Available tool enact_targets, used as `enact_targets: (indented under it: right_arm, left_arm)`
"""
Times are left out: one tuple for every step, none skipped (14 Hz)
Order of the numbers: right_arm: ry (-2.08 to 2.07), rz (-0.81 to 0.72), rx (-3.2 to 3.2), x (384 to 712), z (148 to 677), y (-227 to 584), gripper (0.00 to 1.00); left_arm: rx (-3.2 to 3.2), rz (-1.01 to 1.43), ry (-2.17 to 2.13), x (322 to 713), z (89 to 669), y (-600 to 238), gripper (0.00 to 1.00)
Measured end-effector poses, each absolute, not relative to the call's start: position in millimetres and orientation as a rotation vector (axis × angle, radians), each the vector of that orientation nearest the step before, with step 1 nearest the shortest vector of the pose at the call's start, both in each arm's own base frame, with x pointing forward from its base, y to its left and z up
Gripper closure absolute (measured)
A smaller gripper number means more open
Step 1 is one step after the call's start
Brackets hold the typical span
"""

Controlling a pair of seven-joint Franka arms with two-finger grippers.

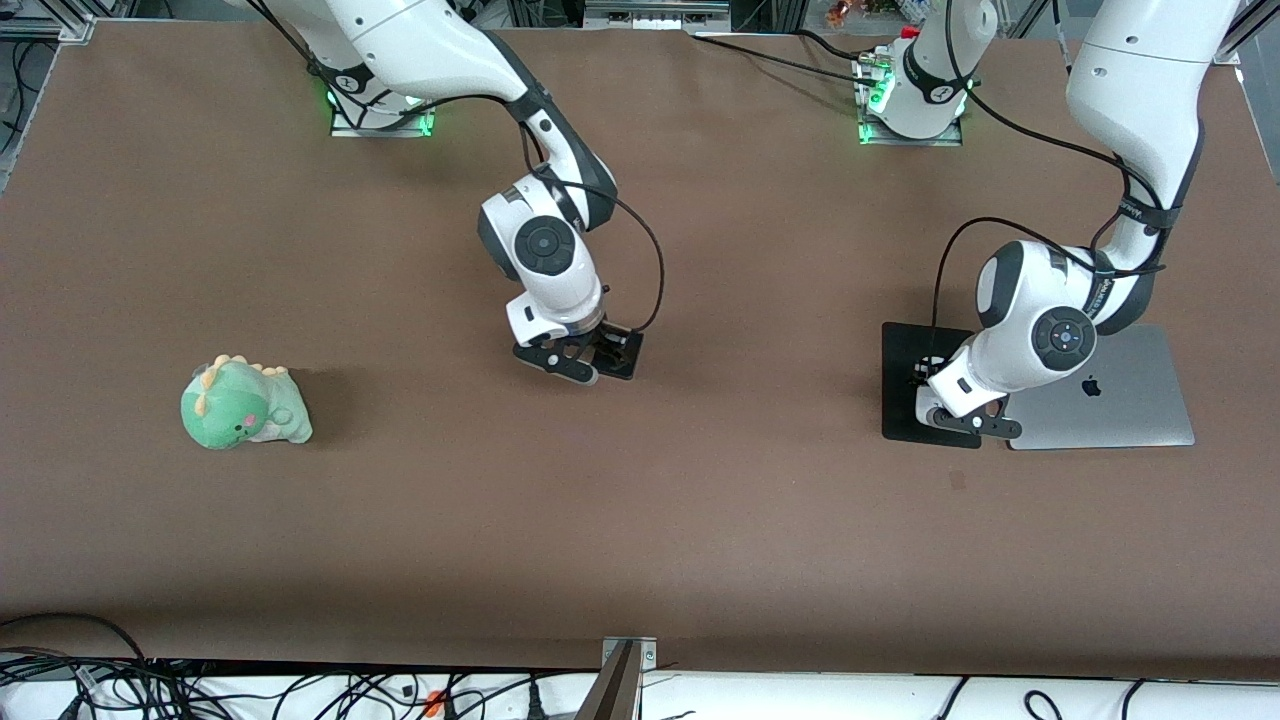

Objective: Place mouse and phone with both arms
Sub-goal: 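Lower the mouse onto the pad while the right gripper grasps the phone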

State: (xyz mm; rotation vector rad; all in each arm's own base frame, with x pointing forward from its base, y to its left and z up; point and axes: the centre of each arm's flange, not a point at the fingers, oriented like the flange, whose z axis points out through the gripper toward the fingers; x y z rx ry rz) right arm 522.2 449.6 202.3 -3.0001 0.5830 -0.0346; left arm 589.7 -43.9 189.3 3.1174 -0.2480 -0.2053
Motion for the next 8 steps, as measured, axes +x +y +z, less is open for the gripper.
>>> enact_targets:
  right_arm:
    - [0.576, -0.037, -3.001, 517.2, 196.0, 456.6, 0.00]
    - [0.566, -0.041, -3.000, 511.4, 189.0, 463.9, 0.00]
    - [0.559, -0.047, -2.997, 506.7, 183.7, 470.0, 0.00]
    - [0.555, -0.050, -2.997, 503.7, 179.5, 473.5, 0.00]
    - [0.553, -0.050, -2.998, 502.3, 176.9, 474.9, 0.00]
    - [0.552, -0.049, -2.999, 501.5, 175.2, 475.4, 0.00]
    - [0.549, -0.051, -2.999, 500.6, 173.4, 476.2, 0.00]
    - [0.546, -0.053, -2.998, 499.8, 171.1, 477.0, 0.00]
  left_arm:
    - [3.116, -0.207, -0.250, 586.8, 186.0, -44.4, 0.38]
    - [3.115, -0.210, -0.251, 585.2, 184.5, -44.7, 0.38]
    - [3.115, -0.210, -0.252, 585.0, 184.4, -44.8, 0.38]
    - [3.115, -0.207, -0.251, 585.4, 185.4, -44.8, 0.35]
    - [3.116, -0.197, -0.251, 586.6, 188.7, -44.6, 0.28]
    - [3.119, -0.182, -0.251, 588.7, 196.3, -44.4, 0.19]
    - [3.123, -0.175, -0.252, 590.8, 207.5, -44.6, 0.11]
    - [3.127, -0.181, -0.257, 593.9, 225.4, -46.1, 0.01]
